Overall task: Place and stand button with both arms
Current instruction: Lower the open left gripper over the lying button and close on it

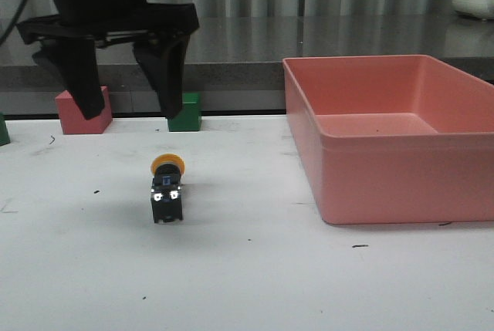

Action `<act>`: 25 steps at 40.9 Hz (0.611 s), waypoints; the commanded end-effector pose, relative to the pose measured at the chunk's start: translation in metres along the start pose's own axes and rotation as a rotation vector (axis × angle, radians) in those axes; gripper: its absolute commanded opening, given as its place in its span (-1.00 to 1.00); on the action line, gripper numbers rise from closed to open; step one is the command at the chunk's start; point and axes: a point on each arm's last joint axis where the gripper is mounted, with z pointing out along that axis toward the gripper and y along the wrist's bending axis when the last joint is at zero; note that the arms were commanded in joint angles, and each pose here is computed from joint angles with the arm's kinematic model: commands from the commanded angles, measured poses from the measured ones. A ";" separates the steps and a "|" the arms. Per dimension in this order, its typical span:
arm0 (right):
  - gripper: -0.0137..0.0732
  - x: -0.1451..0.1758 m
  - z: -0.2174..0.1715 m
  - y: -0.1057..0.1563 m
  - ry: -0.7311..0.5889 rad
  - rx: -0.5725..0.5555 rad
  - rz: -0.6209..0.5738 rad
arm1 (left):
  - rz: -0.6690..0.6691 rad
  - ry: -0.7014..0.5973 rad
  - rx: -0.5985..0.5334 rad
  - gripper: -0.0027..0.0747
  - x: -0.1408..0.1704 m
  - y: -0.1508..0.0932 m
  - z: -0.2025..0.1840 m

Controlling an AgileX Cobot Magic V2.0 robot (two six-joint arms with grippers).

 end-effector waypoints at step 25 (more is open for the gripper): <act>0.37 -0.012 -0.005 0.000 -0.088 -0.002 -0.009 | -0.134 0.066 -0.007 0.59 -0.055 -0.012 0.044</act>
